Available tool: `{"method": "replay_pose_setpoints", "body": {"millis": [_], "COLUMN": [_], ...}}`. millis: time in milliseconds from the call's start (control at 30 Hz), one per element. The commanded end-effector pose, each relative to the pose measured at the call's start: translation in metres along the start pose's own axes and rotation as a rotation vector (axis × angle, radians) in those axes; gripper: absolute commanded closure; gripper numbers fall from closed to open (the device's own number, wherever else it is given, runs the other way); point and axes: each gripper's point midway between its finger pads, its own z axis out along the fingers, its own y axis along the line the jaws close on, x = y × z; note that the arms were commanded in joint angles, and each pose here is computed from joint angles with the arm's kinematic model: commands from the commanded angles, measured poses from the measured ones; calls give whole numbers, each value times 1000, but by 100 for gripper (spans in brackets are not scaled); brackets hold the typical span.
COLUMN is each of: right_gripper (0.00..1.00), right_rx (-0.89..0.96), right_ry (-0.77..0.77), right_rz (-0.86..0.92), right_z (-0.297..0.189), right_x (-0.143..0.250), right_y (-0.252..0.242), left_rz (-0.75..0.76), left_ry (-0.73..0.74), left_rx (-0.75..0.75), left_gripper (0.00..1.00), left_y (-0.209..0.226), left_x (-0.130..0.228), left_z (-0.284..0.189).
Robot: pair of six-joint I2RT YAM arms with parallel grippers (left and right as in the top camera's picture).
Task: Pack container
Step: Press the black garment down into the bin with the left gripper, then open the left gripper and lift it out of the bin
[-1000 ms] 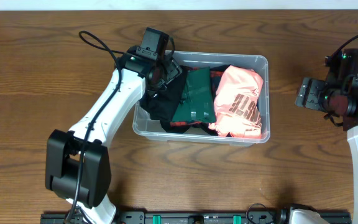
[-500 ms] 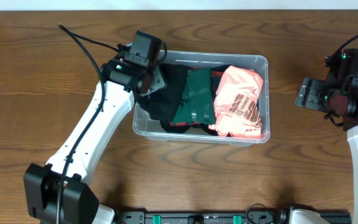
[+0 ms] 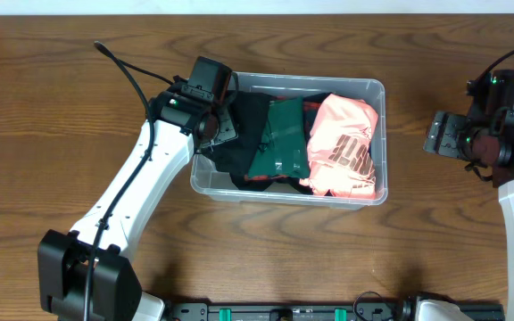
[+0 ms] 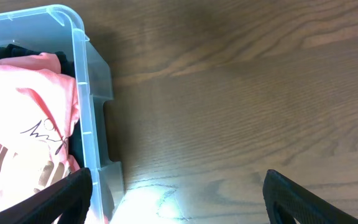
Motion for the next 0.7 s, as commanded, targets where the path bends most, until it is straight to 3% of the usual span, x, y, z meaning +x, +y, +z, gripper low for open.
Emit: {"method": "replay_pose_setpoints", "body": {"millis": [0, 400, 667], "right_gripper": [14, 14, 14], "right_rx": [-3, -3, -3], "right_ry": [-6, -7, -5], "right_rz": [-7, -7, -7], "right_z": [-2, -2, -2], "right_x": [-2, -2, -2], "right_y": [0, 0, 0], "left_rz": [16, 10, 42], "left_ry": [58, 103, 206], "left_rx": [36, 65, 57], "left_gripper": [36, 36, 36], "left_y": [-7, -12, -20], "left_x": [14, 26, 60], "left_z": [4, 13, 44]}}
